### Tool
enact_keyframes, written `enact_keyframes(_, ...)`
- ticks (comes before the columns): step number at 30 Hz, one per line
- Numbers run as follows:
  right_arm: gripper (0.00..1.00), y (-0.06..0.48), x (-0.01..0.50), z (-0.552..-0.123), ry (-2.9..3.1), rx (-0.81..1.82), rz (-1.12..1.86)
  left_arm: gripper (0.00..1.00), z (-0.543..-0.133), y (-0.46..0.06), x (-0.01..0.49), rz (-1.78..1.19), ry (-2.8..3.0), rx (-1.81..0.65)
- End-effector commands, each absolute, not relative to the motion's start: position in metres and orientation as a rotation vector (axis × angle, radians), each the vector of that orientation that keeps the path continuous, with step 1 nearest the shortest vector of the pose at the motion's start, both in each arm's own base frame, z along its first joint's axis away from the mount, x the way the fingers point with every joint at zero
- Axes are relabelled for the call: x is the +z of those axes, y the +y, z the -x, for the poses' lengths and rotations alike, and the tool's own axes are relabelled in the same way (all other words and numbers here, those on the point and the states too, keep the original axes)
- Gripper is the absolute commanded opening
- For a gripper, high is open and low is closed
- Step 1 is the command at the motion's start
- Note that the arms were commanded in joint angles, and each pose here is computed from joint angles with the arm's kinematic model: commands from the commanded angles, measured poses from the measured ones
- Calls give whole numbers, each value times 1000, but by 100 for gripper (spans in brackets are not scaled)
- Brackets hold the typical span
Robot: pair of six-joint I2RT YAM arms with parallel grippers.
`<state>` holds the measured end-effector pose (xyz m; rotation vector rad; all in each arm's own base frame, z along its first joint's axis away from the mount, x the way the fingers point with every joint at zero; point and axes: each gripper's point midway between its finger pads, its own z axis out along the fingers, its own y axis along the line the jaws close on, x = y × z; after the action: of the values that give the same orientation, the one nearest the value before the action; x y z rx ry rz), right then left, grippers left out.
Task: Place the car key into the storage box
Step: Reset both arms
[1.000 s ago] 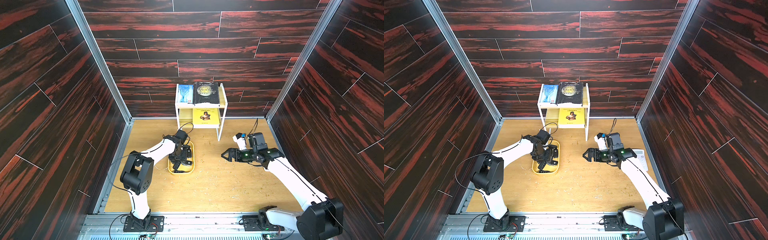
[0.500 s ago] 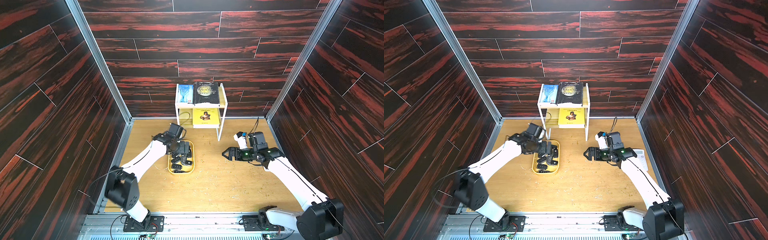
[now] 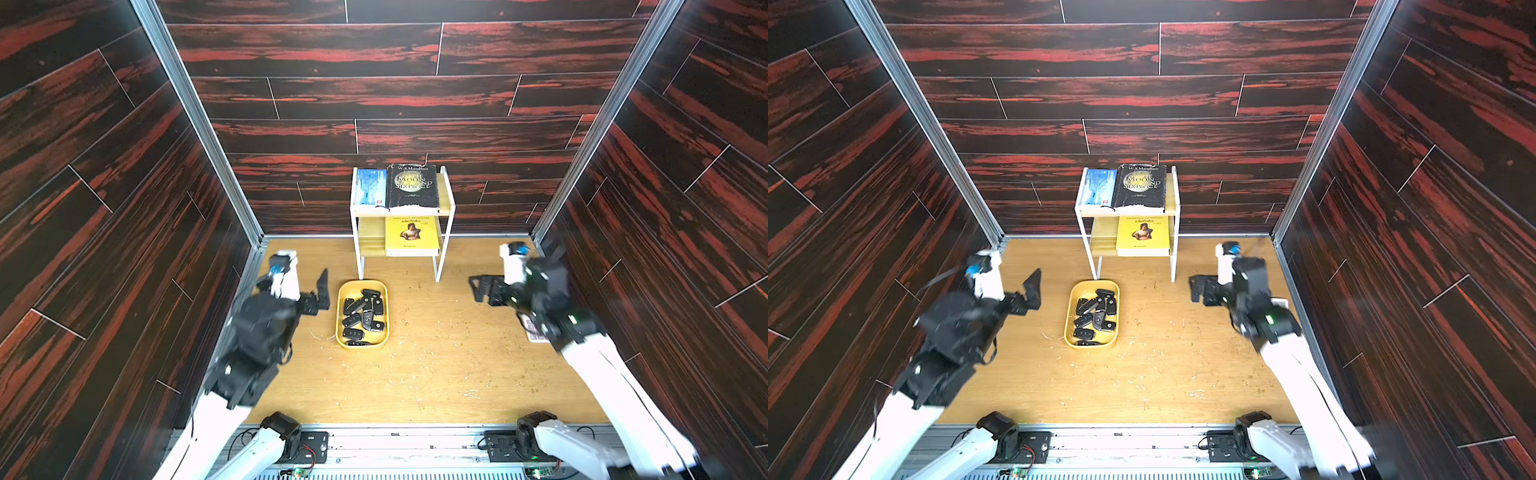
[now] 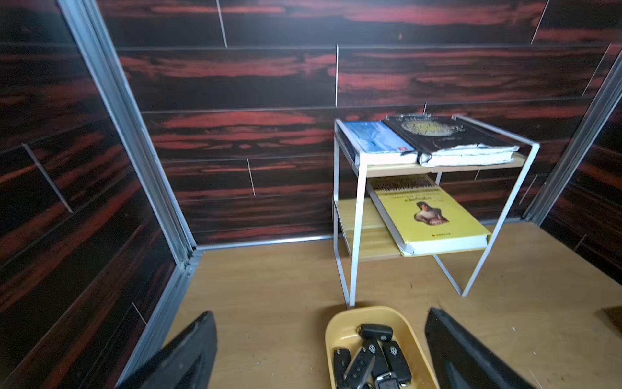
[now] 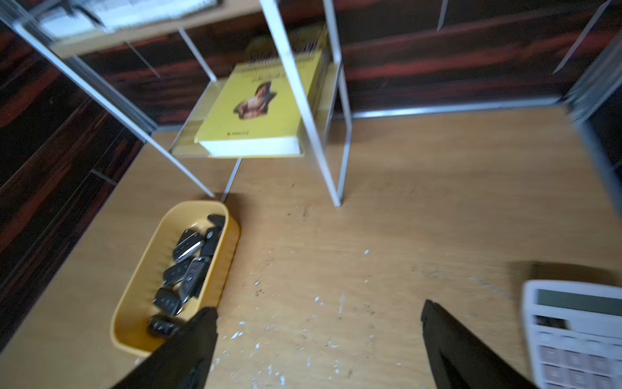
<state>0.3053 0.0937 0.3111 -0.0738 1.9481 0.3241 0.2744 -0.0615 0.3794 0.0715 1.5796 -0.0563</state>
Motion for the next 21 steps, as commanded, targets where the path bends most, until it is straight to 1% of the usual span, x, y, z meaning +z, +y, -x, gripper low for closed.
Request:
enact_keyframes(1, 98, 33, 326, -304, 1606, 66, -159, 100, -297, -36, 343, 14, 1563, 176)
enact_keyframes(3, 99, 27, 301, -303, 1549, -6, -130, 100, -312, -21, 292, 75, 1653, 253)
enact_keyframes(4, 98, 22, 285, -304, 1561, -49, -146, 100, -318, -17, 270, 92, 1679, 254)
enact_keyframes(6, 99, -3, 244, -310, 1613, -172, -296, 100, -329, -3, 228, 163, 1699, 250)
enact_keyframes(9, 99, -6, 195, -322, 1710, -270, -288, 100, -341, 14, 176, 173, 1763, 330)
enact_keyframes(11, 99, -7, 177, -327, 1731, -287, -313, 100, -346, 24, 146, 208, 1792, 330)
enact_keyframes(12, 99, -13, 172, -326, 1707, -298, -355, 100, -349, 32, 137, 242, 1784, 330)
enact_keyframes(15, 99, -12, 167, -325, 1633, -264, -336, 100, -366, 36, 137, 208, 1745, 345)
enact_keyframes(17, 99, -11, 161, -328, 1623, -282, -303, 100, -378, 33, 128, 195, 1817, 285)
enact_keyframes(19, 99, -12, 156, -330, 1593, -313, -270, 100, -380, 35, 115, 219, 1839, 237)
enact_keyframes(20, 98, -11, 165, -332, 1533, -318, -259, 100, -381, 39, 107, 242, 1808, 229)
enact_keyframes(21, 98, -6, 169, -335, 1506, -303, -231, 100, -386, 44, 113, 250, 1723, 234)
